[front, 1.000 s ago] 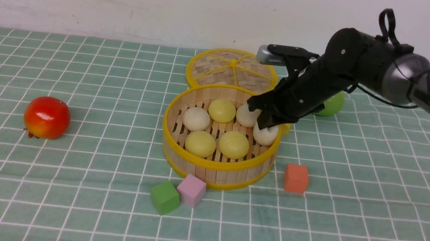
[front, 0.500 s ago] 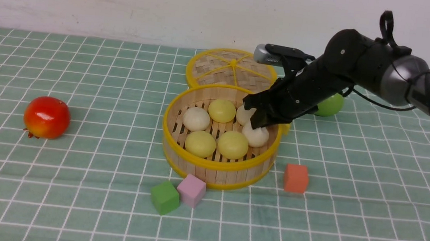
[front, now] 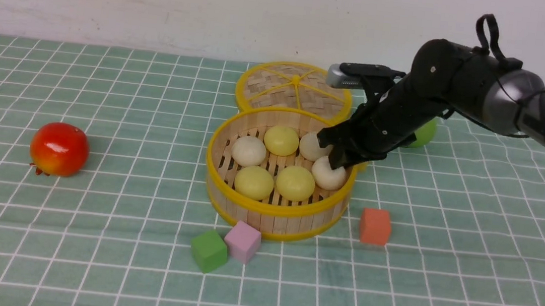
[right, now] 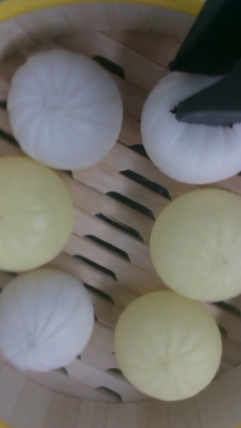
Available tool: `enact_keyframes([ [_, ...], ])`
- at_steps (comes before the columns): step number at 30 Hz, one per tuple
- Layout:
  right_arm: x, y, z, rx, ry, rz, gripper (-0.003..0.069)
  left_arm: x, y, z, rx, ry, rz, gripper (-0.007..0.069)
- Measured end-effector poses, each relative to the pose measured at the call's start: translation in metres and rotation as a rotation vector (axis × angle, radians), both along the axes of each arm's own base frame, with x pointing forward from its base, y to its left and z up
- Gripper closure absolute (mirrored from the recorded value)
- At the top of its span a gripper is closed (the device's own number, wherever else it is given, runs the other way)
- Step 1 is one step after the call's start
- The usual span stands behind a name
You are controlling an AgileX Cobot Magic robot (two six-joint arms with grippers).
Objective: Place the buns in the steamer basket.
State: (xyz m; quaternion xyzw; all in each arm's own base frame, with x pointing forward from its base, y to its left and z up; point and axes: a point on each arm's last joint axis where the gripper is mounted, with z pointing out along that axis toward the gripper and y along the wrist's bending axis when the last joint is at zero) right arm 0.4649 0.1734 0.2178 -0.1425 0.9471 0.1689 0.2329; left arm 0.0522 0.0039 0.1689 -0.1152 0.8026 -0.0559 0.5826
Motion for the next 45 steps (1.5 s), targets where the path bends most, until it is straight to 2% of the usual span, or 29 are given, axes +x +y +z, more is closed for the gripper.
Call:
enact_keyframes([
  [1, -0.001, 0.000, 0.004, 0.001, -0.005, -0.001, 0.0435, 0.000, 0.000, 0.000, 0.000, 0.000, 0.000, 0.0387],
  [2, -0.003, -0.001, 0.011, 0.000, -0.016, 0.001, 0.0377, 0.000, 0.000, 0.000, 0.000, 0.000, 0.000, 0.0387],
  [6, -0.012, -0.004, 0.036, 0.005, -0.036, 0.012, 0.0297, 0.000, 0.000, 0.000, 0.000, 0.000, 0.000, 0.0387],
  [9, -0.023, -0.007, 0.061, 0.010, -0.056, 0.024, 0.0278, 0.000, 0.000, 0.000, 0.000, 0.000, 0.000, 0.0387],
  [13, -0.040, -0.013, 0.096, 0.003, -0.088, 0.043, 0.0289, 0.000, 0.000, 0.000, 0.000, 0.000, 0.000, 0.0387],
  [15, -0.053, -0.016, 0.117, 0.006, -0.107, 0.053, 0.0318, 0.000, 0.000, 0.000, 0.000, 0.000, 0.000, 0.0387],
  [18, -0.069, -0.021, 0.140, 0.009, -0.119, 0.067, 0.0406, 0.000, 0.000, 0.000, 0.000, 0.000, 0.000, 0.0387],
  [20, -0.074, -0.022, 0.146, 0.011, -0.125, 0.070, 0.0431, 0.000, 0.000, 0.000, 0.000, 0.000, 0.000, 0.0387],
  [21, -0.083, -0.025, 0.153, 0.012, -0.128, 0.072, 0.0485, 0.000, 0.000, 0.000, 0.000, 0.000, 0.000, 0.0387],
  [24, -0.106, -0.033, 0.162, 0.012, -0.134, 0.069, 0.0576, 0.000, 0.000, 0.000, 0.000, 0.000, 0.000, 0.0387],
  [27, -0.125, -0.040, 0.167, 0.008, -0.156, 0.060, 0.0642, 0.000, 0.000, 0.000, 0.000, 0.000, 0.000, 0.0387],
  [28, -0.146, -0.049, 0.167, -0.005, -0.189, 0.042, 0.0673, 0.000, 0.000, 0.000, 0.000, 0.000, 0.000, 0.0387],
  [33, -0.191, -0.069, 0.156, -0.017, -0.281, 0.002, 0.0679, 0.000, 0.000, 0.000, 0.000, 0.000, 0.000, 0.0387],
  [34, -0.215, -0.078, 0.144, -0.015, -0.310, -0.015, 0.0679, 0.000, 0.000, 0.000, 0.000, 0.000, 0.000, 0.0387],
  [45, -0.340, -0.124, 0.102, 0.082, -0.622, -0.106, 0.0679, 0.000, 0.000, 0.000, 0.000, 0.000, 0.000, 0.0387],
])
